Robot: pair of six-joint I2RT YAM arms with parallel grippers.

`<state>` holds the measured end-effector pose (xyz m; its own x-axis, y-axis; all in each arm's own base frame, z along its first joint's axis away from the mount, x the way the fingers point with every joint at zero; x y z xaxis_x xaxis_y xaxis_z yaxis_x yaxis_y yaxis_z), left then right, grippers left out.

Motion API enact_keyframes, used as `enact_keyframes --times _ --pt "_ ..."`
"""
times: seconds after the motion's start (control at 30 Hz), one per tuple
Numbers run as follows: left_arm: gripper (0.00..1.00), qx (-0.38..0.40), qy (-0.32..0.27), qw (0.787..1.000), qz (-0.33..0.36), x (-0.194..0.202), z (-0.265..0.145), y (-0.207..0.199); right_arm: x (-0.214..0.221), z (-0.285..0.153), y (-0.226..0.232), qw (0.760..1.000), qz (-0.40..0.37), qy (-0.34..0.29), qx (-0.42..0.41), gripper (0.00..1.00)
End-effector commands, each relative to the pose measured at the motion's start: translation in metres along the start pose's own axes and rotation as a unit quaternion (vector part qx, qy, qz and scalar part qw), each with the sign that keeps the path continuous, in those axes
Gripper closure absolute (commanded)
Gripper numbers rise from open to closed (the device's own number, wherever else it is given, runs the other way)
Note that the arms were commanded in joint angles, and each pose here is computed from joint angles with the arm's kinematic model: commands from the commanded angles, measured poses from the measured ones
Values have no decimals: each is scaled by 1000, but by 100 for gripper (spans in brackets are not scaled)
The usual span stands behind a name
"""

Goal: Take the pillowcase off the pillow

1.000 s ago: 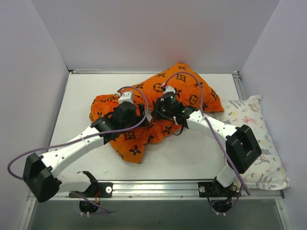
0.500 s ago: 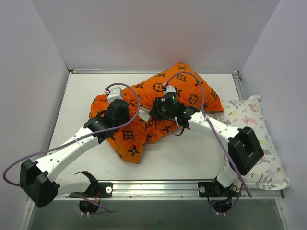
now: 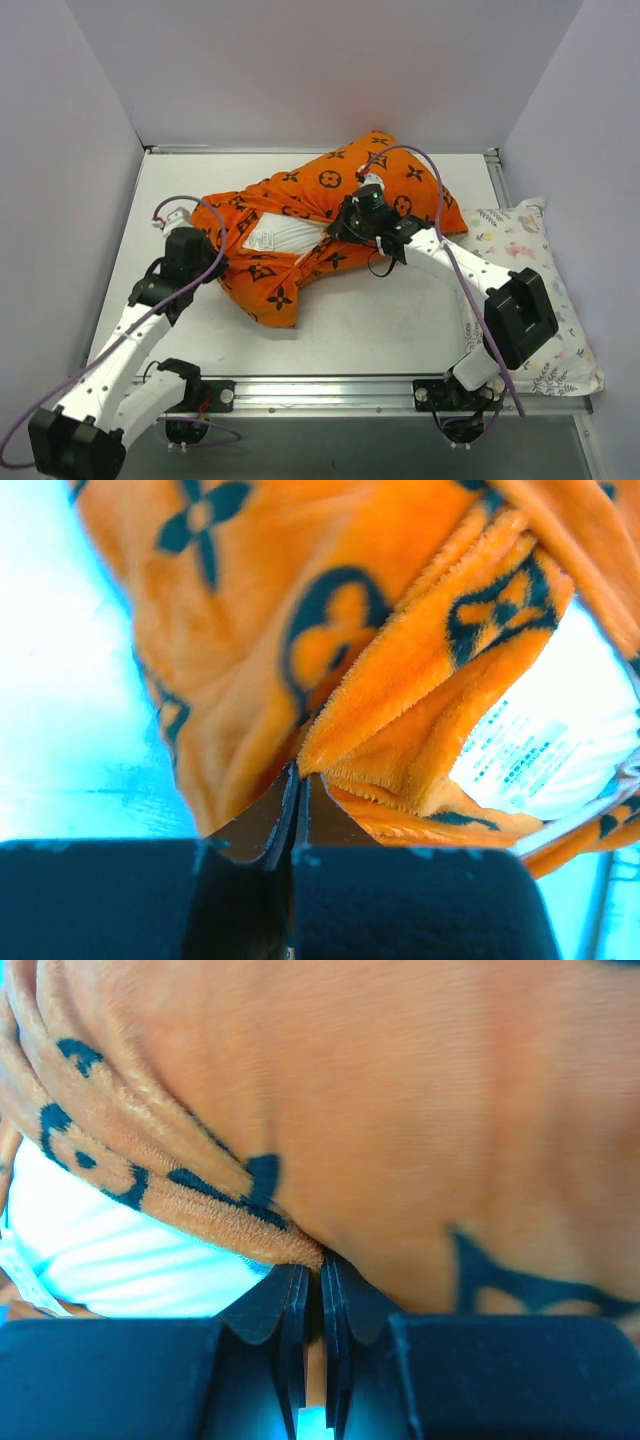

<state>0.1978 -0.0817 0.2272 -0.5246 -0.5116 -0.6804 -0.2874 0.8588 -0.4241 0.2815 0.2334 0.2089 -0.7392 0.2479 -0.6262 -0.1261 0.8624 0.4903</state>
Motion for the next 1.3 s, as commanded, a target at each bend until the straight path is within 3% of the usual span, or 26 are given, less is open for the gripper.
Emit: enact_keyframes --times 0.0,0.2,0.33,0.4,0.43,0.47,0.53,0.57,0.67,0.83,0.93,1.27 --pt "100 -127 1 990 -55 9 1 62 -29 -10 -66 985 38 -51 159 100" --pt "100 -110 77 977 -167 71 43 94 -23 -7 -71 985 48 -39 162 100" --pt "100 -131 122 973 -148 102 63 99 -7 -6 -66 989 16 -18 148 100" --pt "100 -136 117 975 -134 108 69 100 -1 -9 -59 990 -16 -10 143 100" --pt "100 -135 118 976 -120 110 68 96 5 -11 -51 991 -36 -4 132 95" --pt "100 -135 113 978 -115 108 68 95 8 -14 -46 990 -51 -7 131 78" --pt "100 -126 107 980 -108 105 69 89 8 -26 -34 989 -75 -17 125 63" --pt "100 -123 107 981 -105 104 69 88 11 -32 -25 989 -89 -18 115 50" --pt "100 -120 101 983 -94 102 68 84 5 -56 -2 988 -118 -35 95 36" --pt "100 -110 99 985 -92 103 67 83 2 -107 52 983 -166 -73 5 32" --pt "100 -104 98 985 -92 104 67 83 13 -115 95 976 -199 -55 -70 32" --pt "100 -92 86 988 -87 95 62 77 62 -37 149 954 -270 54 -123 34"
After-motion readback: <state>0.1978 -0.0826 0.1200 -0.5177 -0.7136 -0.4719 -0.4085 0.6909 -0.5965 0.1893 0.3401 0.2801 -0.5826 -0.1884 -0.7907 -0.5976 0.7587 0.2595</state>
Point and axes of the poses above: each gripper's point midway between its finger pads, its own z axis out along the fingers, its own y axis along the line the jaws close on, x = y × z, the point moved 10 cm from there along -z, back along the fingers, and after that the axes turned 2 degrees about z, right-handed, at the moved point
